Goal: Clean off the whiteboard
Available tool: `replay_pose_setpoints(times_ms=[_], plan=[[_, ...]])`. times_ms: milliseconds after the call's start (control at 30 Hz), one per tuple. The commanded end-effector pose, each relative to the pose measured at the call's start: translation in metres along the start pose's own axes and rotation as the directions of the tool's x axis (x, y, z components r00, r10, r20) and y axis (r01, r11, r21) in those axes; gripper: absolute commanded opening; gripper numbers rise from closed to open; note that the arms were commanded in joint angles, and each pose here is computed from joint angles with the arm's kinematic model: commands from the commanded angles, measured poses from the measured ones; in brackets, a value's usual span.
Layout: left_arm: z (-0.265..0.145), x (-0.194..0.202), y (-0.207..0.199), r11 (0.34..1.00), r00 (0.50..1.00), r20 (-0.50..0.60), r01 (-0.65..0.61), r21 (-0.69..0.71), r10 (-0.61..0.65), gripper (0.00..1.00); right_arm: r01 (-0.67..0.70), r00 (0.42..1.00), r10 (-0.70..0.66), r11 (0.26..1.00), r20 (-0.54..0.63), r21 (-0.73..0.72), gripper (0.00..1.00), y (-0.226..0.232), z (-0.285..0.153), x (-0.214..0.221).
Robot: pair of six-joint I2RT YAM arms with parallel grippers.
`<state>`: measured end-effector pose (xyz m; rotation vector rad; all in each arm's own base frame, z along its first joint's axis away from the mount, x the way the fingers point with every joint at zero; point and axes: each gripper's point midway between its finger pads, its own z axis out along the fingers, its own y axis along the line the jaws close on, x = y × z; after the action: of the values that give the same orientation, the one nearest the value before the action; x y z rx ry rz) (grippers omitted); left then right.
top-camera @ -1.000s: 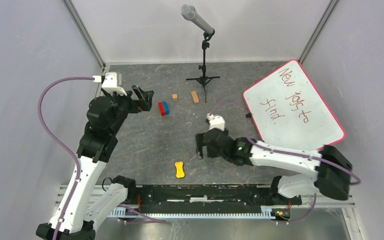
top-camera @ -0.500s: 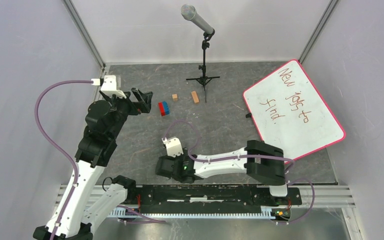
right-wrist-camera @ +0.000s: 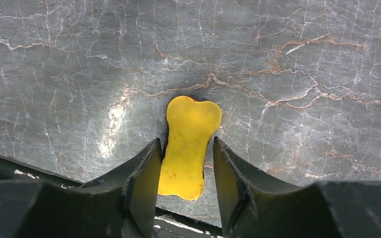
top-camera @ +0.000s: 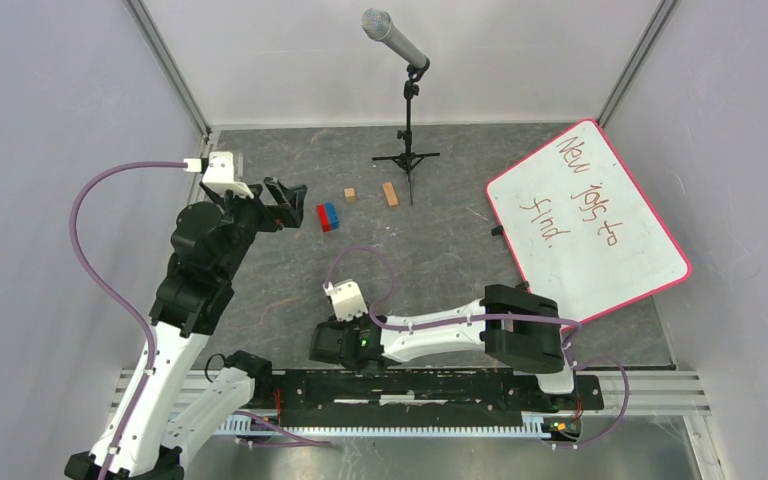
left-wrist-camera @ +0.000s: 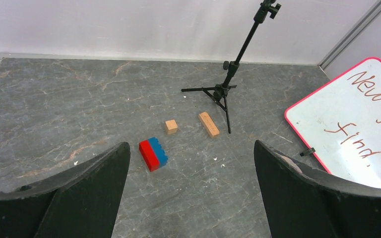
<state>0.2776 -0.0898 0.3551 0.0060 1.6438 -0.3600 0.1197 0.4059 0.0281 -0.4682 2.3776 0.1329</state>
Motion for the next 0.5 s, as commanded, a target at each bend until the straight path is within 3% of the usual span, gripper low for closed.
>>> replay_pose_setpoints(times_ms=[0, 133, 367, 467], plan=[[-0.002, -0.003, 0.001, 0.999, 0.999, 0.013, -0.043, -0.002, 0.043, 1.00, -0.024, 0.998, 0.024, 1.000, 0.055, 0.014, 0.47, 0.004, -0.004, -0.016], [-0.002, -0.003, 0.001, 0.999, 0.999, 0.011, -0.043, 0.001, 0.043, 1.00, -0.017, 0.998, 0.016, 1.000, 0.052, 0.018, 0.38, 0.001, -0.001, -0.018], [0.000, -0.001, -0.001, 0.999, 0.999, 0.004, -0.043, 0.011, 0.043, 1.00, -0.023, 0.999, 0.023, 1.000, 0.033, 0.015, 0.39, -0.007, 0.004, -0.015], [0.001, 0.001, -0.003, 0.999, 0.999, 0.000, -0.041, 0.018, 0.041, 1.00, -0.017, 1.000, 0.017, 1.000, 0.021, 0.003, 0.32, -0.007, 0.006, -0.012]])
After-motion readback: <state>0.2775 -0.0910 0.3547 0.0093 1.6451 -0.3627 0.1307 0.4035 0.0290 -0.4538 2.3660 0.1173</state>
